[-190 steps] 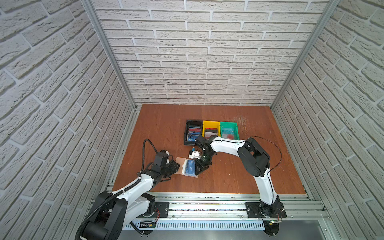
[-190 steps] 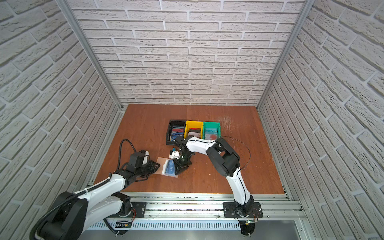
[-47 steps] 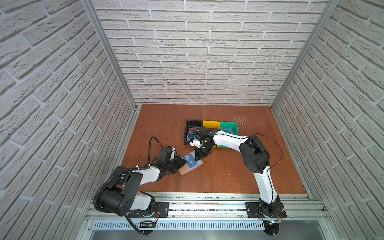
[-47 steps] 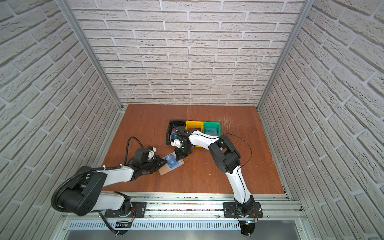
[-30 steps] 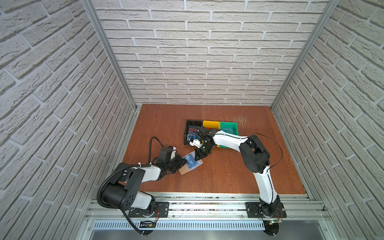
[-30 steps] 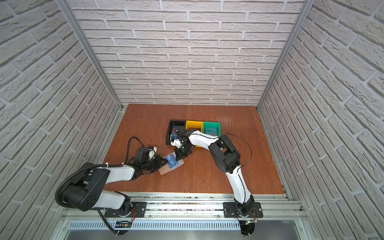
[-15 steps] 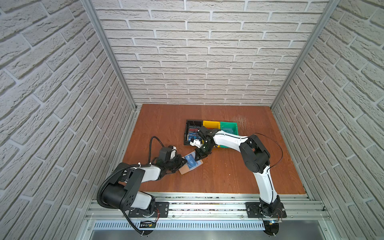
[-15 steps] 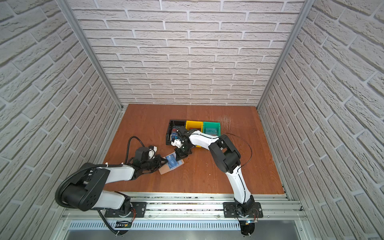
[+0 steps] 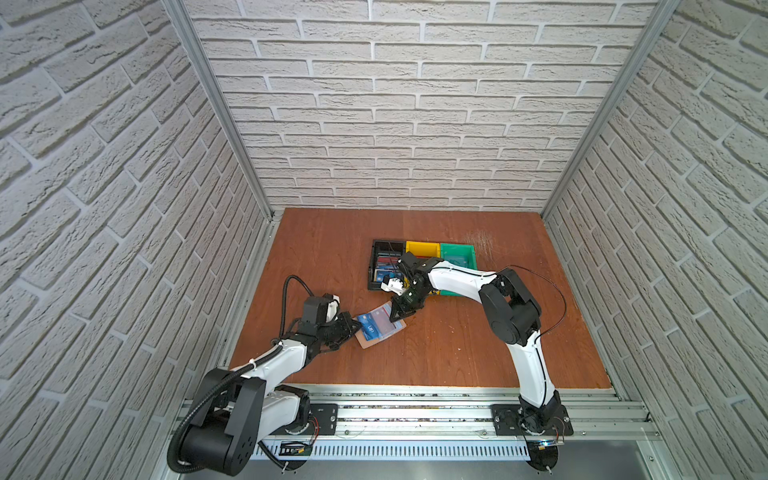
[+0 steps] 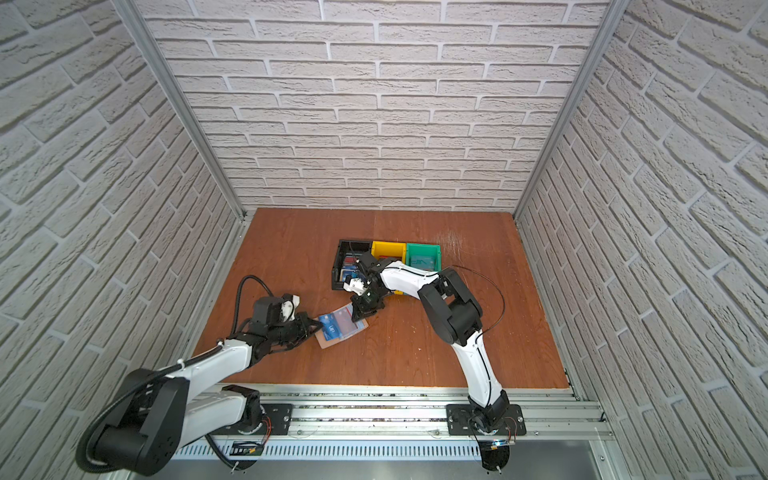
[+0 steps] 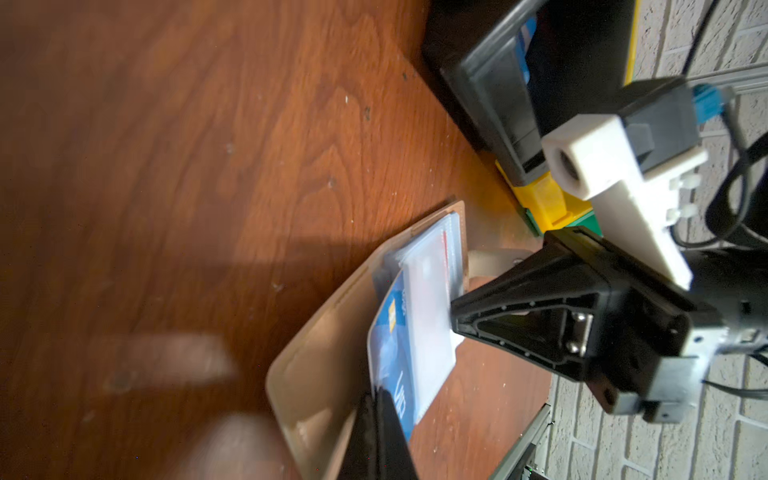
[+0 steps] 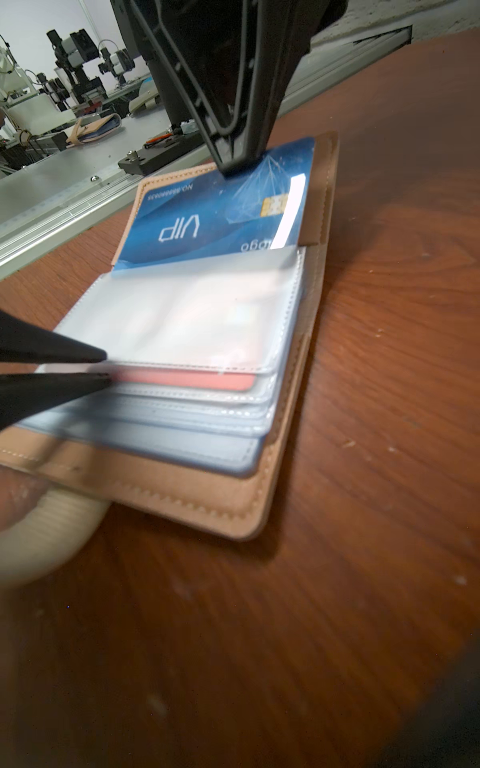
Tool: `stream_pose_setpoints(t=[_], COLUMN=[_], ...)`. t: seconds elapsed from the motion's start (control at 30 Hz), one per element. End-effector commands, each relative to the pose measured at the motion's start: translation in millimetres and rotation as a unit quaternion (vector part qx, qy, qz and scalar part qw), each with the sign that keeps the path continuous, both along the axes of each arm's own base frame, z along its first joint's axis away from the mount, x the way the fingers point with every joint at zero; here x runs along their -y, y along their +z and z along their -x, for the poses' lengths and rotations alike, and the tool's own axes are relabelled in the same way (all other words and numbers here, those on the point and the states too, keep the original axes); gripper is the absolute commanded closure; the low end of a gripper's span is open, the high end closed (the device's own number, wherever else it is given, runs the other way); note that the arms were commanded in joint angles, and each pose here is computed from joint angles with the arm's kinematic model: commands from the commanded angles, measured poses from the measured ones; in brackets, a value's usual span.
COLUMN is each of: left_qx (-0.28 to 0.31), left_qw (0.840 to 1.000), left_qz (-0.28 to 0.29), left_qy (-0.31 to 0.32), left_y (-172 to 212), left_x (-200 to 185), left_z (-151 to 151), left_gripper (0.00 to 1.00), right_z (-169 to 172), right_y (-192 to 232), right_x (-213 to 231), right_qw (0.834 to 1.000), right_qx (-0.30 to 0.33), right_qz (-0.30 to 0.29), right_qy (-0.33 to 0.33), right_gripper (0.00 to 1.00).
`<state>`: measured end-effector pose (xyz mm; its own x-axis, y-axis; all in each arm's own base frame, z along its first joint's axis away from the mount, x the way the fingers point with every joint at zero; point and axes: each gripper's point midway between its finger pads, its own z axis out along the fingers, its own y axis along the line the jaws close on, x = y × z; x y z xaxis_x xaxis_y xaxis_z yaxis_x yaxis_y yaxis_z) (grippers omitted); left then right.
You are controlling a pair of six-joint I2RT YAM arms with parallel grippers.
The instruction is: Take the credit cards out of the card holder
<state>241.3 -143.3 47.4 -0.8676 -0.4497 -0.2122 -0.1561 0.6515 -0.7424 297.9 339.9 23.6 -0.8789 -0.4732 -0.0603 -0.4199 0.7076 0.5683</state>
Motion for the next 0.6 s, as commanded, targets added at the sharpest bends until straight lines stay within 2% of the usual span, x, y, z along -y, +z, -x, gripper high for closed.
stream_pose_setpoints(t=[0.0, 0.27, 0.57], left_qx=[-0.014, 0.027, 0.063], left_qw=[1.0, 0.999, 0.998], left_qz=[-0.022, -0.024, 0.015], left_qy=[0.01, 0.019, 0.005], left_y=[-6, 14, 45], left_x=[-12, -14, 0], left_z=[11, -1, -20], left_gripper=[1.0, 1.0, 1.0], right_z=[13, 9, 8], right_y=[-14, 35, 82], right_x=[7, -15, -22], right_qw=[0.999, 0.998, 0.994], right_qx=[-0.027, -0.014, 0.013], right_qz=[0.016, -0.063, -0.102], right_qy=[-0.002, 0.009, 0.022], right_gripper=[0.89, 0.87, 0.85])
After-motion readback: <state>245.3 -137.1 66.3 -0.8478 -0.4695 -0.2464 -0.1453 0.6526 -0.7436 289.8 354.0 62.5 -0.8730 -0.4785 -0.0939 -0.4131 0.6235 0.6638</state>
